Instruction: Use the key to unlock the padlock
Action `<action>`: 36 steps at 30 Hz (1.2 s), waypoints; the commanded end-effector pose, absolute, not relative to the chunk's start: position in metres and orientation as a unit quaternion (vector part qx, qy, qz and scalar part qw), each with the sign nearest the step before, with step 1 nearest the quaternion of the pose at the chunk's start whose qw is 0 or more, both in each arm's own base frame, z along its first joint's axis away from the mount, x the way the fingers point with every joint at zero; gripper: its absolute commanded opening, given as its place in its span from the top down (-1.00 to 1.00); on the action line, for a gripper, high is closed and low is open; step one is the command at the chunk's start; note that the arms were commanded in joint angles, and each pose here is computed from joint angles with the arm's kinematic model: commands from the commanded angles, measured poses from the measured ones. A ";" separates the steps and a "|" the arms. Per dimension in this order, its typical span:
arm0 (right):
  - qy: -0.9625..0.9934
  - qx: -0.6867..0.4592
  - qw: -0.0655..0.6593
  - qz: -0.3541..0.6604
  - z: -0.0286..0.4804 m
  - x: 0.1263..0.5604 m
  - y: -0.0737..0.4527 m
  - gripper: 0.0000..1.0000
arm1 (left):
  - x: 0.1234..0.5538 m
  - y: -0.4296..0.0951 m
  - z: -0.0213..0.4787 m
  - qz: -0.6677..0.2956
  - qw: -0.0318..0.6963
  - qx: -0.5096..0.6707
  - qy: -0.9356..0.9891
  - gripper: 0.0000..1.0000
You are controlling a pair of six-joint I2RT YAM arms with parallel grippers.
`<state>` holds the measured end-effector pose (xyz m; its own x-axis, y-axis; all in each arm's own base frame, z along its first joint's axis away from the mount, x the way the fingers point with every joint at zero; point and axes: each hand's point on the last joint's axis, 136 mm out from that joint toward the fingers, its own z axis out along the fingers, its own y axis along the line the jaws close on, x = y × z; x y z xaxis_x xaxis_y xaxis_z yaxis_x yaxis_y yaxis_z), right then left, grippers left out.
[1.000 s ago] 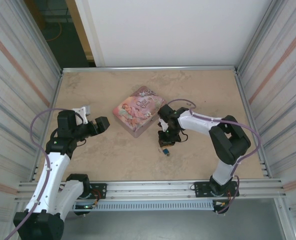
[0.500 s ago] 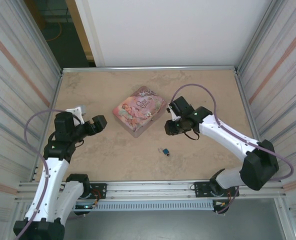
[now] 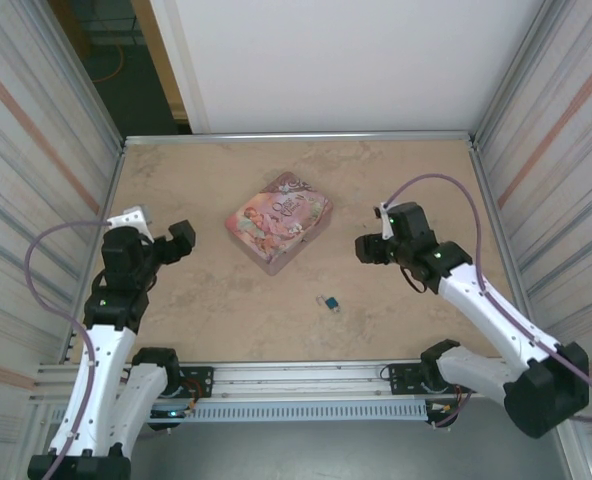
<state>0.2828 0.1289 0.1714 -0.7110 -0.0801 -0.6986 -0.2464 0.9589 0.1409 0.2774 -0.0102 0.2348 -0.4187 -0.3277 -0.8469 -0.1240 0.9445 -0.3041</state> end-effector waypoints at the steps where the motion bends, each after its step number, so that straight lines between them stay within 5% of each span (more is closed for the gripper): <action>1: 0.888 -0.078 0.444 0.092 0.191 0.294 0.108 -0.67 | 0.290 0.016 0.237 -0.018 0.550 -0.141 0.823 -0.97; 4: 0.871 -0.068 0.482 0.070 0.190 0.295 0.087 -0.98 | 0.301 0.025 0.231 0.009 0.561 -0.143 0.815 -0.97; 10: 0.843 -0.018 0.538 0.013 0.178 0.298 0.037 -0.98 | 0.317 0.037 0.203 0.047 0.576 -0.152 0.802 -0.97; 17: 0.852 0.053 0.521 -0.006 0.136 0.305 -0.004 -0.98 | 0.329 0.045 0.168 0.085 0.544 -0.147 0.822 -0.95; 36: 0.822 -0.012 0.568 0.030 0.113 0.366 0.005 -0.98 | 0.364 0.014 0.122 0.043 0.544 -0.056 0.836 -0.97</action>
